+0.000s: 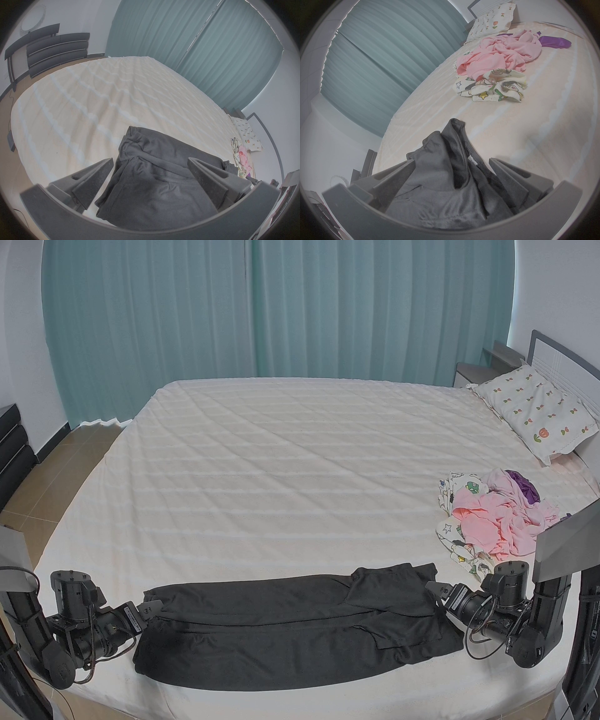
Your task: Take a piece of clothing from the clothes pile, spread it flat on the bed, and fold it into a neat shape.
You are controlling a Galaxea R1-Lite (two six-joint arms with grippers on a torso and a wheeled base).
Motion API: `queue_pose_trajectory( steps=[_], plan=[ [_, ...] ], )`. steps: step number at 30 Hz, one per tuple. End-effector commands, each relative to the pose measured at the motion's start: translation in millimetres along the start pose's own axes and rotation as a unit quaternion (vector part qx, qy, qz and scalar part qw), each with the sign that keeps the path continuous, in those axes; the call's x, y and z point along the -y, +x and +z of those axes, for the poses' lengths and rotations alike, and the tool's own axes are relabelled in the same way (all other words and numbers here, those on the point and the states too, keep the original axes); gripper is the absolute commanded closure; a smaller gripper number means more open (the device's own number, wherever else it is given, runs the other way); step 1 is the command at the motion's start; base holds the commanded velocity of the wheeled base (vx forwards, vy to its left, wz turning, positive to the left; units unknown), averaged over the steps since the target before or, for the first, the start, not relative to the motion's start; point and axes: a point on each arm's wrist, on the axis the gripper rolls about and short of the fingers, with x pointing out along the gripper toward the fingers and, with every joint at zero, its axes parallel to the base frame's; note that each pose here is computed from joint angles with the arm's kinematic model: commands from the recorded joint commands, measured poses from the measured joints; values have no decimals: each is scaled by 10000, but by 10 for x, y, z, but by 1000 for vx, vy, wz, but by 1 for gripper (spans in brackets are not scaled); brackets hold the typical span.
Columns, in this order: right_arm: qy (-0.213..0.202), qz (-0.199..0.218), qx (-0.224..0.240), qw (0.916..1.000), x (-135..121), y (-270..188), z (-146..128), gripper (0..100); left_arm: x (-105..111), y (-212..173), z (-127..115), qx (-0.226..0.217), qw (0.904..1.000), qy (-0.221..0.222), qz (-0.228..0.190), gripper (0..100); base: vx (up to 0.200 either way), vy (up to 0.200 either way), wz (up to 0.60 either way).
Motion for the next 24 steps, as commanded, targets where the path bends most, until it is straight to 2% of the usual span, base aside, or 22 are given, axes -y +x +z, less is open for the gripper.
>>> queue_pose_trajectory(
  steps=[1,3,12,24],
  plan=[
    [-1,45,42,10000,-11,-4,9,0,-51,23,-76,-223,9996,-14,149,0,-200,0,0],
    [-9,39,37,10000,-8,-2,6,0,-71,62,-105,-317,9993,-24,202,0,-200,0,0],
    [-13,27,16,10000,-3,8,-5,0,-136,186,-187,-622,9974,-50,350,0,0,0,0],
    [-14,20,-20,10000,0,14,-20,0,-197,373,-193,-692,9962,-126,505,0,0,0,0]
  ],
)
